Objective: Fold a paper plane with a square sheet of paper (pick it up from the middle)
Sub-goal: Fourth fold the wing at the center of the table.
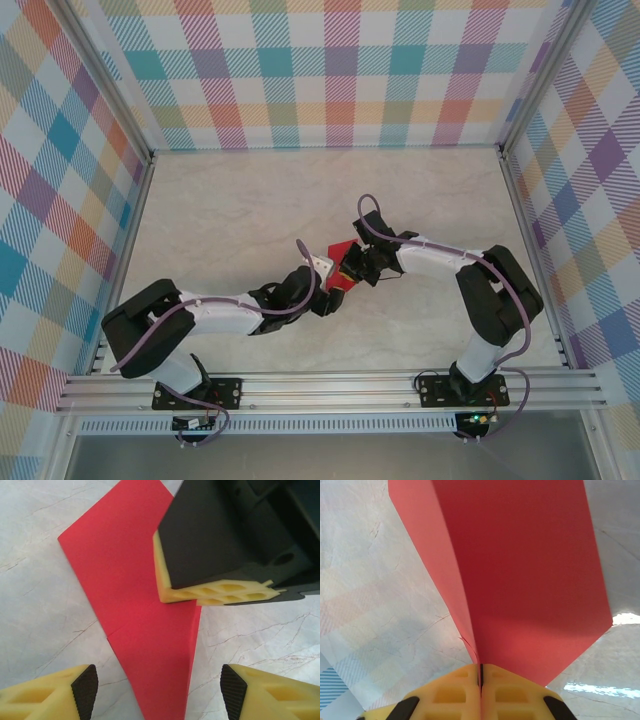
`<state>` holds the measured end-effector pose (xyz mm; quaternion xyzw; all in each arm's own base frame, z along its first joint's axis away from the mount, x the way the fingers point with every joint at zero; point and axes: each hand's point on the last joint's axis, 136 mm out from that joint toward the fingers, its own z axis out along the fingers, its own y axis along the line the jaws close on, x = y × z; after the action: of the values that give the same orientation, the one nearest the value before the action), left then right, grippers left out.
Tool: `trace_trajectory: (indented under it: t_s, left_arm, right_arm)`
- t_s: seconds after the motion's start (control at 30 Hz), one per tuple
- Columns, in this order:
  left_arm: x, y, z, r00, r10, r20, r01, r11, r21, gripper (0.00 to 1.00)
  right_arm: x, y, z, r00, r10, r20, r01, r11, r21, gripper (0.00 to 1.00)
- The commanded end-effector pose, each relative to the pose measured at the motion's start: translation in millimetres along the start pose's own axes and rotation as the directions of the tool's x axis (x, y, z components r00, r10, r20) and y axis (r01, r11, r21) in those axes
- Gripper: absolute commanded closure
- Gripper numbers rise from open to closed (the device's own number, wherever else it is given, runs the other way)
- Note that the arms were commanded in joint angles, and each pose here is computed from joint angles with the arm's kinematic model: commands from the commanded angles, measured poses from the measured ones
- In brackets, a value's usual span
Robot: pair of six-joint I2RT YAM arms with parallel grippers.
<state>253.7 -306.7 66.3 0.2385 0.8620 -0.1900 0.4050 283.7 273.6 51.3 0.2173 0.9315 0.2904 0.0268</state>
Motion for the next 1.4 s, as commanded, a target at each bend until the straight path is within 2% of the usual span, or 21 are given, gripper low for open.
trace_trajectory:
  t_s: [0.0, 0.23, 0.5, 0.67, 0.9, 1.03, 1.37]
  left_arm:
    - [1.2, -2.1, 3.5, 0.996, 0.081, 0.033, -0.079, 0.996, -0.041, 0.34]
    - [11.8, -1.5, 13.2, 0.991, 0.136, 0.013, -0.133, 0.985, -0.111, 0.40]
    - [11.2, 8.9, 16.4, 0.991, 0.132, 0.028, -0.125, 0.973, -0.193, 0.49]
    - [11.7, 9.8, 17.4, 0.991, 0.127, 0.027, -0.120, 0.973, -0.200, 0.60]
    - [14.4, 8.3, 18.9, 0.993, 0.120, 0.013, -0.115, 0.975, -0.192, 0.69]
    - [16.8, 9.4, 19.0, 0.993, 0.119, 0.005, -0.116, 0.974, -0.194, 0.71]
    - [13.0, 4.4, 19.0, 0.992, 0.129, 0.001, -0.127, 0.977, -0.174, 0.66]
  right_arm:
    - [0.2, 6.2, -7.0, 1.000, 0.030, -0.007, -0.030, 0.999, -0.039, 0.97]
    - [0.7, 7.8, -6.5, 0.999, 0.048, -0.027, -0.049, 0.997, -0.058, 0.97]
    - [2.1, 10.9, -7.3, 0.997, 0.056, -0.045, -0.060, 0.995, -0.078, 0.93]
    - [0.6, 9.7, -9.5, 0.998, 0.053, -0.041, -0.056, 0.995, -0.078, 0.84]
    - [-3.3, 7.9, -18.4, 1.000, 0.020, -0.017, -0.022, 0.996, -0.081, 0.64]
    - [-4.6, 4.4, -24.0, 1.000, 0.001, -0.008, -0.001, 0.997, -0.080, 0.64]
    - [-5.3, 6.7, -19.2, 0.999, -0.011, -0.030, 0.008, 0.997, -0.077, 0.81]
